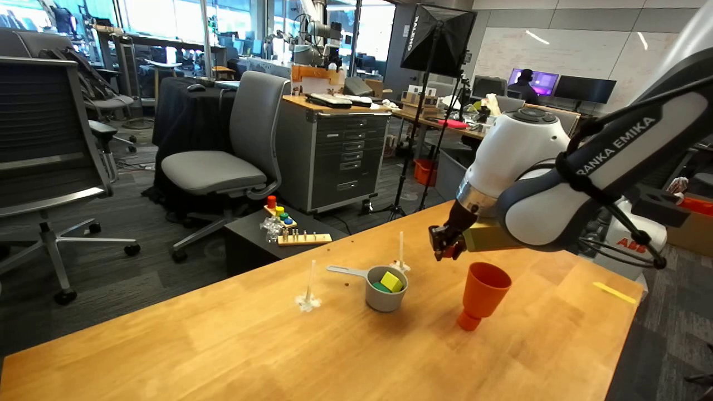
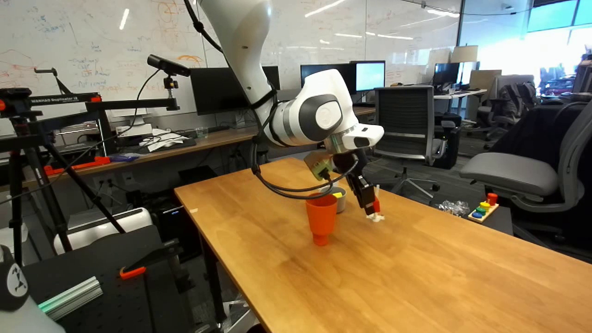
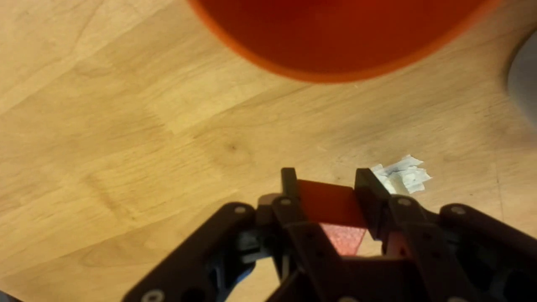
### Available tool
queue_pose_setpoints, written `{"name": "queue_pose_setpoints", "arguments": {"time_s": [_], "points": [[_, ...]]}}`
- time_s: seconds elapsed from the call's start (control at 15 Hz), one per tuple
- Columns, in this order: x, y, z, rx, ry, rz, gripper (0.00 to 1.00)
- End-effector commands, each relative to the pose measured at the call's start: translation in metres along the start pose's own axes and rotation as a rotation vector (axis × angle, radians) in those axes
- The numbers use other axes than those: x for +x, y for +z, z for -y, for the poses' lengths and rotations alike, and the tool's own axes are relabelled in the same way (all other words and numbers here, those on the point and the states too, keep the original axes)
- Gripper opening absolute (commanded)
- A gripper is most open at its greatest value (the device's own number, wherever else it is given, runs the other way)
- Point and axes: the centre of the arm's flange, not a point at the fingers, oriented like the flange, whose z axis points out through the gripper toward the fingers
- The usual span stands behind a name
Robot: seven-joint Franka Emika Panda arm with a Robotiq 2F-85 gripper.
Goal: Place the three blocks in the gray measuring cup
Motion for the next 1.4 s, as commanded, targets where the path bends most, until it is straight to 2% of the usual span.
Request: {"name": "queue_pose_setpoints", "arguments": {"time_s": [0.0, 0.27, 0.47, 0.93, 1.33], "points": [[0.001, -0.017, 0.035, 0.019, -0.091, 0.002, 0.14], [-0.007, -0.032, 0.084, 0.024, -0.213, -0.007, 0.14], [-0.007, -0.043, 0.107, 0.021, -0.272, -0.015, 0.14], [0.008, -0.044, 0.124, 0.008, -0.35, 0.001, 0.14], [-0.003, -0.025, 0.146, -0.036, -0.421, 0.038, 0.14]]}}
